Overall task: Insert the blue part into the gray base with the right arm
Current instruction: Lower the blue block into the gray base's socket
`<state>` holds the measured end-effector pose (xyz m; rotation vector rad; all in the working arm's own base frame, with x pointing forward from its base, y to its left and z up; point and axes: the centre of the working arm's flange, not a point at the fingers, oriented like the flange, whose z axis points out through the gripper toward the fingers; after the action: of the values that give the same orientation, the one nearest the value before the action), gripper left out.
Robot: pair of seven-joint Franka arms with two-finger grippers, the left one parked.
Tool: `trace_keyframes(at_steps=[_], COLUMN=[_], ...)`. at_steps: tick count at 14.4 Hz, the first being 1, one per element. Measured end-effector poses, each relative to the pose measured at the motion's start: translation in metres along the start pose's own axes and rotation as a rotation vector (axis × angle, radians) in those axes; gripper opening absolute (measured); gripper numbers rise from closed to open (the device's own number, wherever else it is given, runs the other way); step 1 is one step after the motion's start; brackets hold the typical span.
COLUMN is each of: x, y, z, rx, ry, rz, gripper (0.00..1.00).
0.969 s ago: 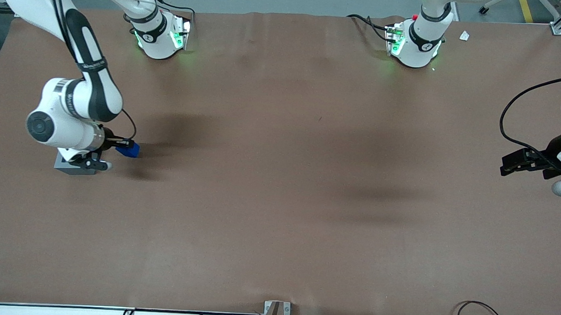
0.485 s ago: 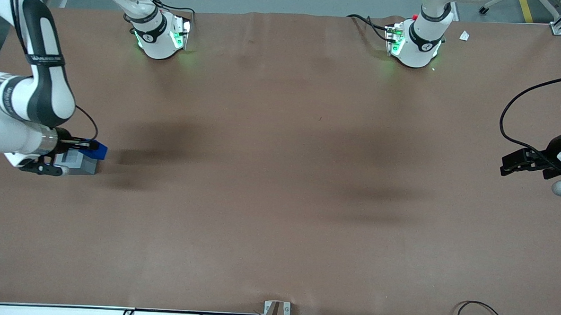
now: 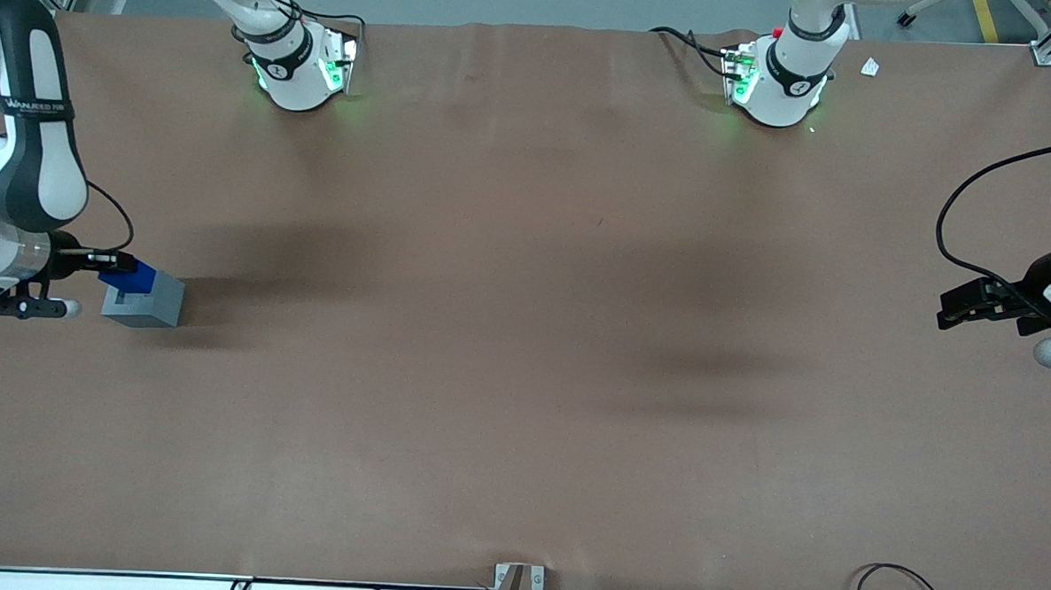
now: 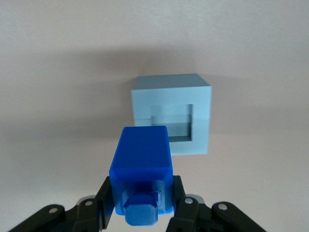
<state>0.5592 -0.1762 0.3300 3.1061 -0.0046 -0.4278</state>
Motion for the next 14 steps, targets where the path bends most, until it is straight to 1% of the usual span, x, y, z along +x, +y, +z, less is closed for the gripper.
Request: trace_keyframes(at_steps=[2,5,7,9,14], x=[-0.001,0.001,0.002,0.003,0.01], y=[0.007,0.017,0.018,0.018,0.02], z=[0.0,0.0,0.0,0.002,0.019], rx=[-0.015,-0.023,-0.026,-0.027,-0.027], ry=[0.009,0.036,0.044,0.045,0.033], rz=[-0.006,-0.017,-0.019,-0.02,-0.019], gripper=[0.51,0.51,0.51,0.51,0.51])
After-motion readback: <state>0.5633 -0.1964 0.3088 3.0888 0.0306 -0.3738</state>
